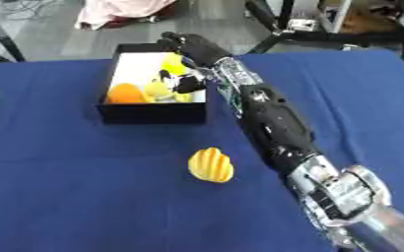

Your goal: Pick up objects on the table and place them in the box.

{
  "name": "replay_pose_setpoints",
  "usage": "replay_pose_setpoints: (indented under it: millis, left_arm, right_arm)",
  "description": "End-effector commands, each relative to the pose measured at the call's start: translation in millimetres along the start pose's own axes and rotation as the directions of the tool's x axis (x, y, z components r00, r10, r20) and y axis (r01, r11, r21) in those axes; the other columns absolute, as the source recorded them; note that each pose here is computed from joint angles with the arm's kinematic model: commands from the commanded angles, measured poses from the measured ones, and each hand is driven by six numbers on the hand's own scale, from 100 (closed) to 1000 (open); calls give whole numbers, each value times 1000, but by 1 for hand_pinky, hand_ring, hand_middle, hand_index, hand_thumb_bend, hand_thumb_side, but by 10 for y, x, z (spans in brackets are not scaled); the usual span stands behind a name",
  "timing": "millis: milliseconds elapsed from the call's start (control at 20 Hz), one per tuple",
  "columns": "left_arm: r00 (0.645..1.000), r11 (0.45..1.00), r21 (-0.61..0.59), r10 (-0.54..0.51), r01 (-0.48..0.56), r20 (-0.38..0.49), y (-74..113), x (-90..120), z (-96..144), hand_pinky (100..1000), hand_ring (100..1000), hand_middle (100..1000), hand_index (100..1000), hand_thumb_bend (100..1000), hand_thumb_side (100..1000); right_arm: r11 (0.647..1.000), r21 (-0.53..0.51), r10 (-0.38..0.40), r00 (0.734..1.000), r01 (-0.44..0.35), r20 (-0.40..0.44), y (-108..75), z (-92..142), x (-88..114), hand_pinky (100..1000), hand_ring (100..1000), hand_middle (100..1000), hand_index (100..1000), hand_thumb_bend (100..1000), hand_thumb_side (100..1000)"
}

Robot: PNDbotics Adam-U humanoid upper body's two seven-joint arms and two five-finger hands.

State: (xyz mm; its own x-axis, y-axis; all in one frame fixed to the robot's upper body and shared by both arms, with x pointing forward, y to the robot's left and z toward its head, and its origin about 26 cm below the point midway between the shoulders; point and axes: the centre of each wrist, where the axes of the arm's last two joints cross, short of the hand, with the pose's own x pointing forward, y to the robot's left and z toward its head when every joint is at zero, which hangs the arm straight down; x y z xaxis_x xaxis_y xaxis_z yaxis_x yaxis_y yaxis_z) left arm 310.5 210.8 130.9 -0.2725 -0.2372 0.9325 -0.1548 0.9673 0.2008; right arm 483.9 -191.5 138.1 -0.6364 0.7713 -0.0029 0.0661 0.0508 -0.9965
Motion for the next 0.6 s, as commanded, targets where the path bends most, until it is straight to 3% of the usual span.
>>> replay_pose_setpoints:
  millis: [50,100,200,400,600]
  left_arm:
    - [1000,1000,23,-18,17,23,82,41,-12,584,530,561,800,921,588]
    - [999,999,37,-25,25,21,106,31,-14,584,530,561,800,923,590]
    - [999,997,64,-44,42,17,161,13,-18,584,530,555,801,926,593]
    - [997,991,107,-79,79,-2,277,-29,-14,587,510,551,802,921,598]
    - [995,985,135,-102,104,-18,339,-66,-9,589,502,549,805,924,603]
  right_arm:
    - [999,-40,-11,996,15,86,-403,80,-45,938,917,976,995,100,417]
    - [999,-43,-17,992,23,125,-510,138,-29,937,913,964,996,100,341]
    - [999,-34,-25,981,32,192,-690,283,28,933,905,941,997,100,315]
    - [993,89,-98,954,75,284,-764,680,179,925,893,915,994,100,421]
    - [963,260,-155,942,76,297,-639,971,284,931,898,904,992,100,565]
